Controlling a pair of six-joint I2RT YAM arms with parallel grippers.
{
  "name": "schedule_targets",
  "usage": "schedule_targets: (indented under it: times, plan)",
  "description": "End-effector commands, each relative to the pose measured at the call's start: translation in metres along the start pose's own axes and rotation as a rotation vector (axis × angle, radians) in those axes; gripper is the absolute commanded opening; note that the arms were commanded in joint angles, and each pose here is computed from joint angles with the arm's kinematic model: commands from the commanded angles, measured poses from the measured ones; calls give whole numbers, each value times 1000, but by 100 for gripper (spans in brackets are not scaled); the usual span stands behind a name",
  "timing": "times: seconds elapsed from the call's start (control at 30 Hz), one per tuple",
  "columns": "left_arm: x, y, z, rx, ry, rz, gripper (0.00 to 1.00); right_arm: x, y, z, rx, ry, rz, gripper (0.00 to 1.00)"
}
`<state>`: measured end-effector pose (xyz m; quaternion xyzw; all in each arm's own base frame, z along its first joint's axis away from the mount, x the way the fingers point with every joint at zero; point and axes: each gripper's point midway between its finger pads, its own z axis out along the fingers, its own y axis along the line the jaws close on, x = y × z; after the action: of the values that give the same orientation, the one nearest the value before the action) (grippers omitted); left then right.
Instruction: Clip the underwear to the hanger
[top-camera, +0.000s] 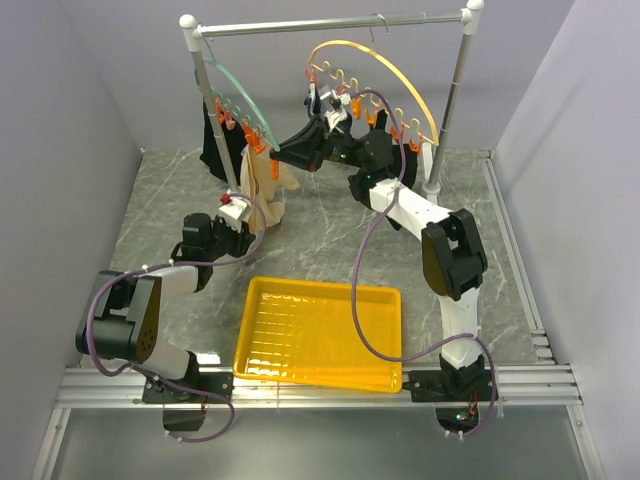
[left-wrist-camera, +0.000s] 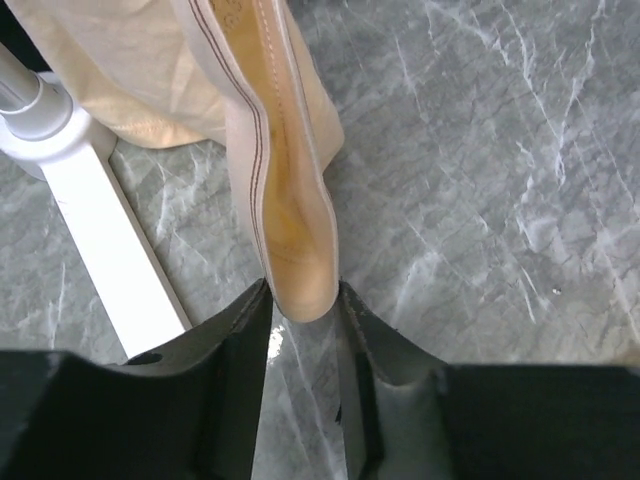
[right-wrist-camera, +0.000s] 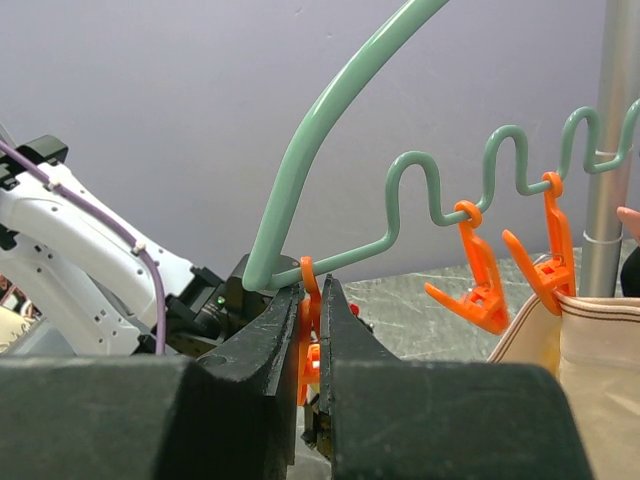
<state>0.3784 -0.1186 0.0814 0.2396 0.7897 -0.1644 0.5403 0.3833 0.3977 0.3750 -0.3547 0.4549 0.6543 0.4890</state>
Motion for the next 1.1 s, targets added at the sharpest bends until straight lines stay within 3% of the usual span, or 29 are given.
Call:
schedule_targets:
  times: [0.0,0.17,0.27,0.3,0.37,0.7,1.07]
  plan:
    - [-24,0,-1,-8,-87,9,33,-23,6,2,2,-37,-54,0]
    - [-24,-5,-4,8,-102,22,31,-21,5,2,0,-31,-52,0]
    - [-24,-10,-7,33,-110,40,17,-20,4,0,3,-28,-52,0]
    - [-27,-11,-9,40,-114,55,7,-20,4,0,4,-28,-52,0]
    - [-31,-17,-13,67,-124,74,0,-20,5,1,3,-26,-55,0]
    - [-85,-32,-48,128,-246,427,0,-22,2,3,7,-31,-56,0]
    - [-138,-49,-48,190,-367,502,0,-18,7,6,22,-25,-39,0]
